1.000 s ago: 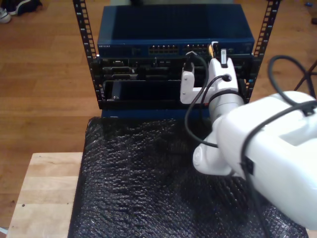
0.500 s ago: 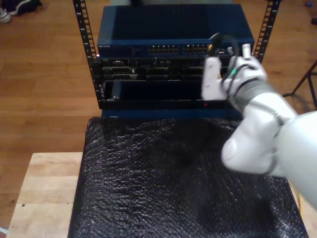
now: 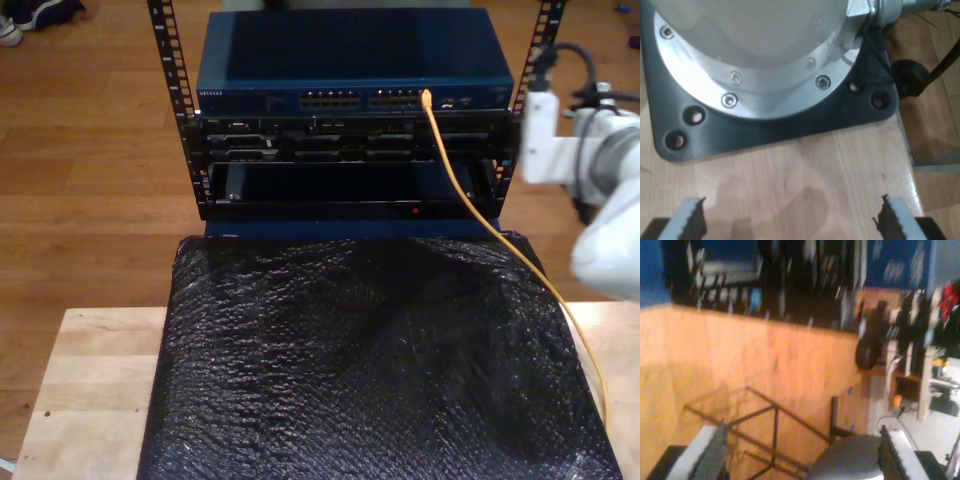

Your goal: Grab the cable and plug it in

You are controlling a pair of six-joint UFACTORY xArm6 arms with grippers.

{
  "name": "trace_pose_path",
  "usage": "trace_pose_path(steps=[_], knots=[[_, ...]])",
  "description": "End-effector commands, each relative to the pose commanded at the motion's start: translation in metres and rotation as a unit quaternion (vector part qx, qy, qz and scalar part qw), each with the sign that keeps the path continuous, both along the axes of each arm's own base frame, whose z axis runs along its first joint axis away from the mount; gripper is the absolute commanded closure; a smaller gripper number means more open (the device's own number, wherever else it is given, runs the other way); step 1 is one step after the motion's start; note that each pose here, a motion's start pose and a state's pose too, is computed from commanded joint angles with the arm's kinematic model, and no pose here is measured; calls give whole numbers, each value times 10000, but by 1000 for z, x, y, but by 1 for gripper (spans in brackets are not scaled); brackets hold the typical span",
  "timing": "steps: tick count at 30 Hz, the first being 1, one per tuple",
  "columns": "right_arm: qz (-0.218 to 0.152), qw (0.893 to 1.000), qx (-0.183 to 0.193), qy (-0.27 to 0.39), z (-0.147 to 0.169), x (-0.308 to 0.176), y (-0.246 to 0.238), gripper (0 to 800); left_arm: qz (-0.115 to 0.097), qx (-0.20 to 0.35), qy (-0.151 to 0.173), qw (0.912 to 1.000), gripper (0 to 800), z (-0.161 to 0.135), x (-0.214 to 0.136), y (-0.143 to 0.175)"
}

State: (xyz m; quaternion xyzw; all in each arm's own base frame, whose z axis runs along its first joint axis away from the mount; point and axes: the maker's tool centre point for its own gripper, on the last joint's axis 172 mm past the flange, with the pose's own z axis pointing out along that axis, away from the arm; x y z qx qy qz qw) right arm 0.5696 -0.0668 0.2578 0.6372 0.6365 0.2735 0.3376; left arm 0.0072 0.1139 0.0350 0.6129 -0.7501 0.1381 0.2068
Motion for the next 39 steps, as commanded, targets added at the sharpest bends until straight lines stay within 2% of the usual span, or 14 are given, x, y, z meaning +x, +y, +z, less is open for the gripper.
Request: trace_pose_path(steps=[2, 6, 9, 19, 28, 31, 39], knots=[[83, 9994, -53, 335, -8, -13, -13, 10, 0, 0, 0, 10000, 0, 0, 0, 0], [49, 9961, -47, 885, -18, -43, -53, 3, 0, 0, 0, 10000, 0, 0, 0, 0], [-123, 9919, 130, 1260, -30, -67, -81, 3, 0, 0, 0, 10000, 0, 0, 0, 0], [-814, 9745, 743, 1955, -35, -153, -152, 3, 0, 0, 0, 10000, 0, 0, 0, 0], [-497, 9566, 957, 2708, -52, -250, -192, 3, -7, -1, -4, 10000, 0, 0, 0, 0], [-346, 9502, 1105, 2894, -60, -282, -188, 3, 0, 0, 0, 10000, 0, 0, 0, 0], [-187, 9370, 1559, 3121, -56, -347, -180, 3, 0, 0, 0, 10000, 0, 0, 0, 0]])
